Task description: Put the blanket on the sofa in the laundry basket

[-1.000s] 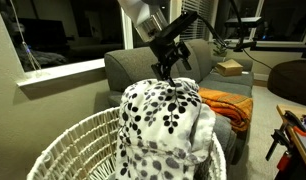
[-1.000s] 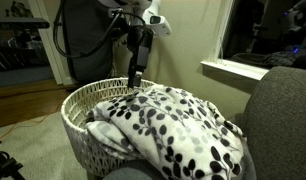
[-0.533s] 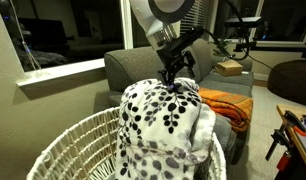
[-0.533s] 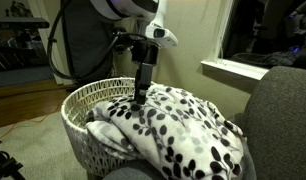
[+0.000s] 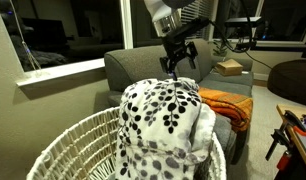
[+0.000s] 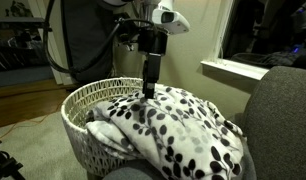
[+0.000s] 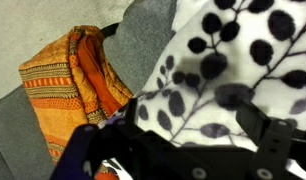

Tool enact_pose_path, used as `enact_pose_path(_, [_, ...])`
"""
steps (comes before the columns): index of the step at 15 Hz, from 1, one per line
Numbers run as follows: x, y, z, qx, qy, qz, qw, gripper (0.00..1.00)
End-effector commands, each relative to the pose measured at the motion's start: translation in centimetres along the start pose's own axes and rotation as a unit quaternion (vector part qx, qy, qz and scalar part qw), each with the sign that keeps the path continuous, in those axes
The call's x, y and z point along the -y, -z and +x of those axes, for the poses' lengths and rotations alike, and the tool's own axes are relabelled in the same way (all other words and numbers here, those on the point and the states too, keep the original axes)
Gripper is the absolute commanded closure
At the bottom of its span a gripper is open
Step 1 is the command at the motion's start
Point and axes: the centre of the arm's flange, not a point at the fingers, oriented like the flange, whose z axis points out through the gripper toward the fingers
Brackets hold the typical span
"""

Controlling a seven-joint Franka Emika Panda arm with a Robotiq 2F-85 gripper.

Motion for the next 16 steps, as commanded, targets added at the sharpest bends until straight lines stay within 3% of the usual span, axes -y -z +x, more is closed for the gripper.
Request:
enact_pose_path(1, [-1.1, 0.1, -1.2, -0.027, 0.039, 0.001, 0.9989, 0.0])
enact_pose_path(4, [-1.7, -0.7, -0.8, -0.044, 0.096, -0.045, 0.9933, 0.0])
enact_pose_path(8, [-2.5, -2.1, -0.5, -0.054, 0.179, -0.105, 0.9767, 0.0])
enact_pose_path(10, [-2.6, -2.5, -0.4, -0.055, 0.201, -0.113, 0.9715, 0.0])
enact_pose_path(11, [-2.6, -2.6, -0.5, -0.054, 0.203, -0.112, 0.9712, 0.0])
enact_pose_path(16, [-2.0, -1.7, -1.1, -0.024, 0.119, -0.085, 0.9889, 0.0])
